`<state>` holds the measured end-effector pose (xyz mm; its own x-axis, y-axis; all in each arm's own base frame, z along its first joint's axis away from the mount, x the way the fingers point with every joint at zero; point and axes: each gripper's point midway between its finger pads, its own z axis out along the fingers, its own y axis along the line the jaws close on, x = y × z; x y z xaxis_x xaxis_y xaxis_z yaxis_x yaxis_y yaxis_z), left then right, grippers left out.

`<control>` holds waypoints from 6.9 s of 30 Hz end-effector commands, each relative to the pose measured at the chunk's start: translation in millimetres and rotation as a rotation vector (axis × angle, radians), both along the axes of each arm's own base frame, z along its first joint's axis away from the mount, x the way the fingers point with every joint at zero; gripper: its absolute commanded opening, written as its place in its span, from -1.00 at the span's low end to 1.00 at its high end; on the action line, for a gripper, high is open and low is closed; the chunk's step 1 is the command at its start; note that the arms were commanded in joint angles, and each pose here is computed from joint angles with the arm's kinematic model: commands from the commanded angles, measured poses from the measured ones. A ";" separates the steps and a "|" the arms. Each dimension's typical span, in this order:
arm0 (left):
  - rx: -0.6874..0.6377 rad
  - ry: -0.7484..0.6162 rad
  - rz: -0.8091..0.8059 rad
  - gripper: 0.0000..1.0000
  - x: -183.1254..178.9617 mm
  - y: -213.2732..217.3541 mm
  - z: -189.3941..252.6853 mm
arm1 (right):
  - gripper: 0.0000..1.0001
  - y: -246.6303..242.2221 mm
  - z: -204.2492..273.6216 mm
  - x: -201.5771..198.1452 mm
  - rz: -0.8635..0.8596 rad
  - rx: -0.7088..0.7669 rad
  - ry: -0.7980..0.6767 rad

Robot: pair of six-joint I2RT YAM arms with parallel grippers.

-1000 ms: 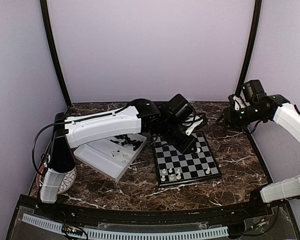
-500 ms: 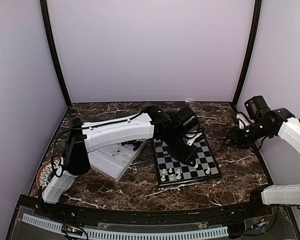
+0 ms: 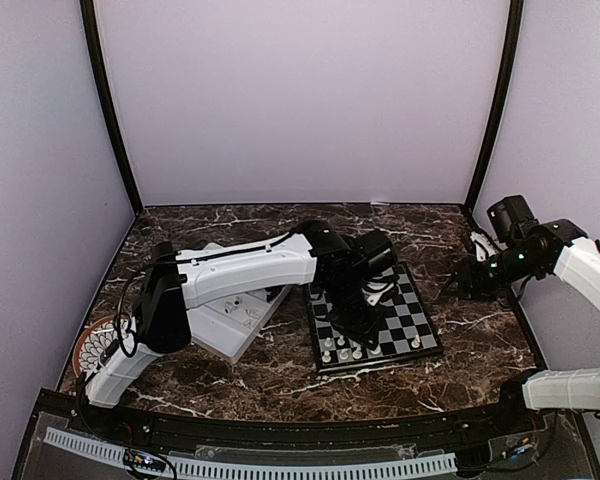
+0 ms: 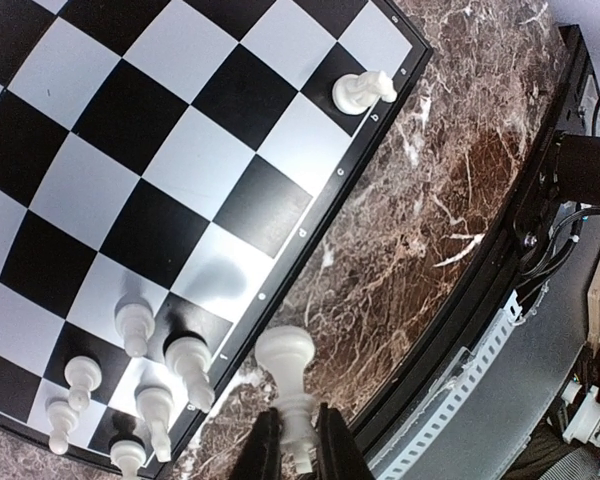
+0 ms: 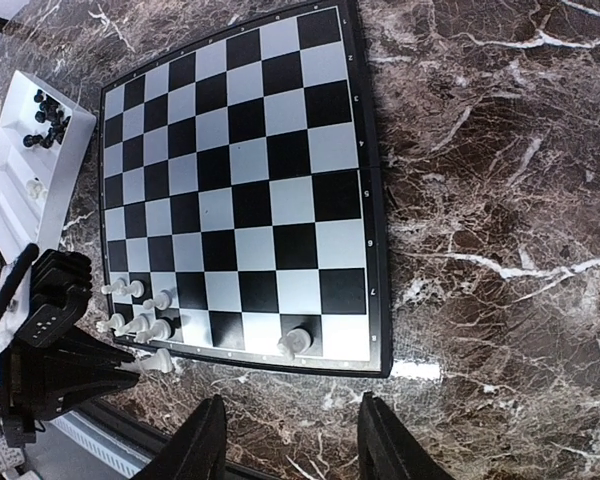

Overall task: Set up the chess pieces on the board
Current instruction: Place the queen at d1, then adjust the queen at d1, then pick up the rook from the storage box.

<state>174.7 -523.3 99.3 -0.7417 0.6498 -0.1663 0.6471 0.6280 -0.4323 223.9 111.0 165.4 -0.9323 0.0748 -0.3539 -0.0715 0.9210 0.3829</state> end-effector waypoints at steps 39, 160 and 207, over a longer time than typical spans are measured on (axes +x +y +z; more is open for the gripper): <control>0.004 0.045 0.086 -0.91 24.9 -3.0 -22.0 | -0.07 4.8 -8.4 3.3 0.006 0.022 0.007; 0.354 -0.156 0.532 -0.28 170.1 308.8 -15.9 | -0.14 30.5 -2.4 36.1 0.039 0.040 -0.032; 0.229 -0.166 0.359 -0.20 172.4 304.1 -35.9 | -0.15 28.1 -22.1 12.3 0.050 0.051 0.024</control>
